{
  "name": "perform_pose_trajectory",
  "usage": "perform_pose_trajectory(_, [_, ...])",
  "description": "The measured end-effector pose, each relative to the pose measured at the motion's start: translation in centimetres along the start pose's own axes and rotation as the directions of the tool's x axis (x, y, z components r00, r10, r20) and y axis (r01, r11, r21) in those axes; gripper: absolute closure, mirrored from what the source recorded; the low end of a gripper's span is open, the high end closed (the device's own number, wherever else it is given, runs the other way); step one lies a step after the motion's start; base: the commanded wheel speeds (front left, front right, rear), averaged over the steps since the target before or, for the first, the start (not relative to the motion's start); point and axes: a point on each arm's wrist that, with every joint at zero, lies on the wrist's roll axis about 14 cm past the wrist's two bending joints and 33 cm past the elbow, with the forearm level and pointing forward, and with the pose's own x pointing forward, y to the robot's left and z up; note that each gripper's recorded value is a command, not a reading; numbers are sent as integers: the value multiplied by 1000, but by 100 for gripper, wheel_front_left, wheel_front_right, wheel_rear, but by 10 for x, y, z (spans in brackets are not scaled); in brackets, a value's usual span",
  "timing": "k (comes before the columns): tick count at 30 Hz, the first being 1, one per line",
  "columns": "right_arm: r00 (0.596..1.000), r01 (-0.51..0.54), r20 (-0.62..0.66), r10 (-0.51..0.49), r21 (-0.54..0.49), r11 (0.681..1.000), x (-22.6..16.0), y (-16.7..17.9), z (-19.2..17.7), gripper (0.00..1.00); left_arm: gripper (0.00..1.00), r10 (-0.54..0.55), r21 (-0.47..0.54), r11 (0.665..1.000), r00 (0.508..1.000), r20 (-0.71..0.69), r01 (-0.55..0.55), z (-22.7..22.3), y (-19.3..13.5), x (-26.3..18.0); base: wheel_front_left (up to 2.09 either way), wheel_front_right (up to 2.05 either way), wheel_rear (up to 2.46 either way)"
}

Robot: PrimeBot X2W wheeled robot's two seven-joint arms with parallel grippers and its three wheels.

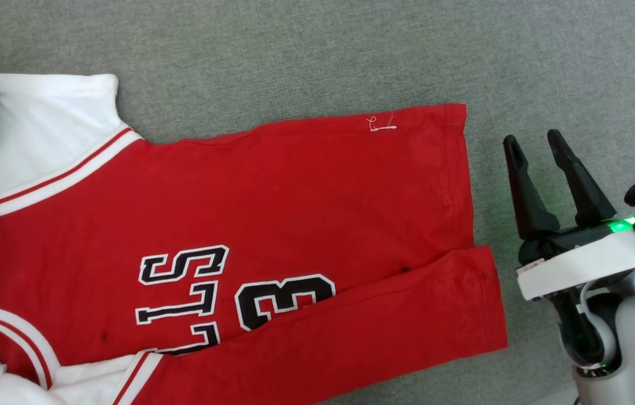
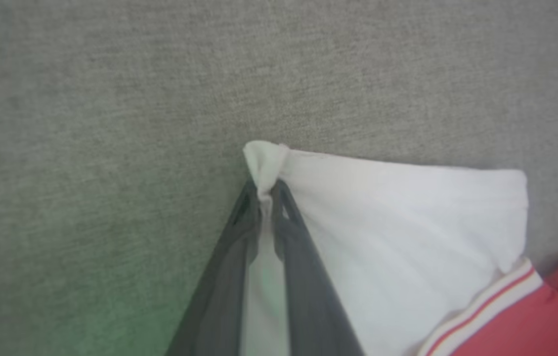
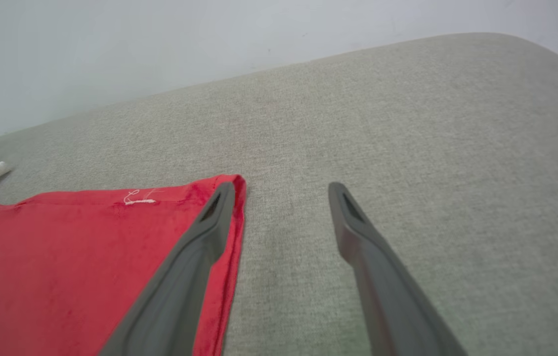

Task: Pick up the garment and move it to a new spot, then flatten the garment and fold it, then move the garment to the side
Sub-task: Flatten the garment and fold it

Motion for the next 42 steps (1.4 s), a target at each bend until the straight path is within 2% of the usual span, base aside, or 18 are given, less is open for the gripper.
perform_pose_trajectory(5, [998,-30,-63,31,22,999,5,1,-3,0,100,7,22,1000,998,55,-8,3,-4,-5,0,0,0])
perform_pose_trajectory(10, [967,-102,-233,106,28,994,18,10,-10,0,100,9,46,999,994,112,-14,10,-8,-22,0,0,0])
perform_pose_trajectory(16, [854,-185,-492,167,13,983,36,22,-26,0,100,-22,105,994,970,243,-4,31,-21,-54,0,0,0])
perform_pose_trajectory(20, [790,-228,-585,185,1,974,49,35,-33,0,100,-42,135,991,950,309,0,36,-25,-68,0,0,0])
perform_pose_trajectory(25, [706,-234,-692,150,-29,972,61,35,-49,0,100,-44,115,993,940,338,5,32,-17,-72,0,0,0])
perform_pose_trajectory(27, [684,-235,-714,149,-23,972,65,37,-53,0,100,-43,104,995,939,341,8,29,-14,-70,0,0,0])
perform_pose_trajectory(28, [671,-237,-726,147,-22,971,66,38,-55,52,100,-42,99,995,939,341,8,27,-12,-69,0,0,0])
perform_pose_trajectory(30, [653,-240,-743,148,-18,971,68,40,-58,100,100,-36,88,996,938,344,6,25,-8,-69,0,0,0])
perform_pose_trajectory(34, [641,-248,-753,152,-16,969,67,46,-55,100,100,-34,79,997,933,357,5,22,-5,-74,0,0,0])
perform_pose_trajectory(37, [656,-252,-741,148,-30,967,65,47,-47,100,100,-29,79,997,921,388,-2,23,-4,-84,0,0,0])
perform_pose_trajectory(39, [684,-257,-715,147,-47,965,63,48,-38,100,100,-29,81,997,909,417,-5,24,-5,-93,0,0,0])
perform_pose_trajectory(42, [766,-263,-623,156,-83,961,65,50,-9,100,100,-28,76,997,879,475,-9,23,-6,-110,0,0,0])
